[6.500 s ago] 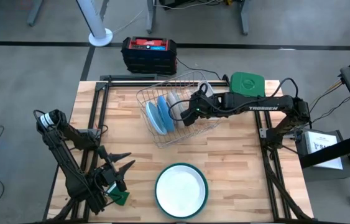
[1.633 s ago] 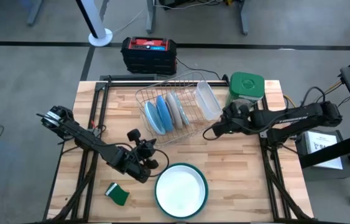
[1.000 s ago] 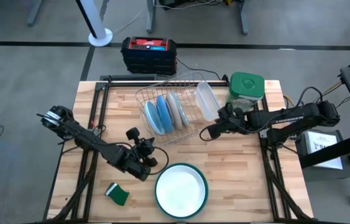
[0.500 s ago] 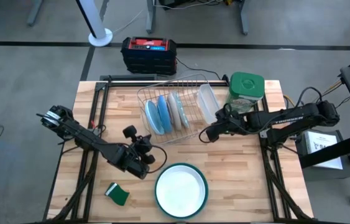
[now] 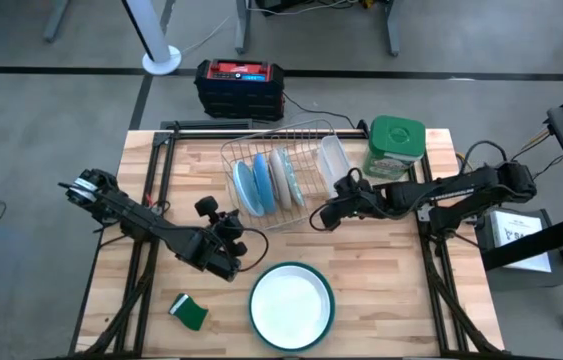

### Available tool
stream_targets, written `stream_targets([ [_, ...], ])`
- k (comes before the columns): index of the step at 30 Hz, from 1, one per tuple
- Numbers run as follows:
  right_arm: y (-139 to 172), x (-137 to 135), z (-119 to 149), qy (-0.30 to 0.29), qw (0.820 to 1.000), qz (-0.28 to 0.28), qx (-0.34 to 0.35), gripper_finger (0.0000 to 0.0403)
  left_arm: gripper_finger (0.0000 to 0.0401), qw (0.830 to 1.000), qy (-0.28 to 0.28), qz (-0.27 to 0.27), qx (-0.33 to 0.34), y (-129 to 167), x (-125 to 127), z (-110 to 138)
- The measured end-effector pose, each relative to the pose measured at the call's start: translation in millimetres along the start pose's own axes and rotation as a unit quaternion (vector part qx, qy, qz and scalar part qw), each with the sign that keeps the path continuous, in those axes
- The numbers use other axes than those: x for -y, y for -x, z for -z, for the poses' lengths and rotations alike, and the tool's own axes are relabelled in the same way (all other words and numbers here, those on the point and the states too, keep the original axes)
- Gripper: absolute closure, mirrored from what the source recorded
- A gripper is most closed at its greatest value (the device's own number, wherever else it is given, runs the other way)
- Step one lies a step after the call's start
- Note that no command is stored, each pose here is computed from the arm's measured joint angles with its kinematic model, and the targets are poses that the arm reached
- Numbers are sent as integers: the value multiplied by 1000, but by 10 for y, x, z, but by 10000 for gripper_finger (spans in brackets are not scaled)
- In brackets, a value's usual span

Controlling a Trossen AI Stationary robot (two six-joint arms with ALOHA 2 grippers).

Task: Sort dishes
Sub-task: Adjust the dish rack

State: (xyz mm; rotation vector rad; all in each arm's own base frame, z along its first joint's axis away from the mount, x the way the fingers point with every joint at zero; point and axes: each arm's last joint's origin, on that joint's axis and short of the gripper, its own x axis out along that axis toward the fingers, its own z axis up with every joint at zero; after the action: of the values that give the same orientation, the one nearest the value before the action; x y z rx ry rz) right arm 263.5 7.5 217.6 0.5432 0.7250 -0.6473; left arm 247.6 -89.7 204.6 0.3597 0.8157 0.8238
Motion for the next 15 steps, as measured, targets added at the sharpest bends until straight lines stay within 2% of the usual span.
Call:
stream_targets([
  [4, -26, -43, -17, 3, 1000, -23, 7, 403, 401, 1000, -9, -12, -2, -24, -25, 9],
  [9, 5, -54, -49, 14, 1000, -22, 16, 403, 401, 999, -32, -32, 5, -8, -62, 5],
  [15, 243, -52, -182, 37, 999, -25, 30, 403, 401, 999, -24, -2, 29, 246, -123, -125],
])
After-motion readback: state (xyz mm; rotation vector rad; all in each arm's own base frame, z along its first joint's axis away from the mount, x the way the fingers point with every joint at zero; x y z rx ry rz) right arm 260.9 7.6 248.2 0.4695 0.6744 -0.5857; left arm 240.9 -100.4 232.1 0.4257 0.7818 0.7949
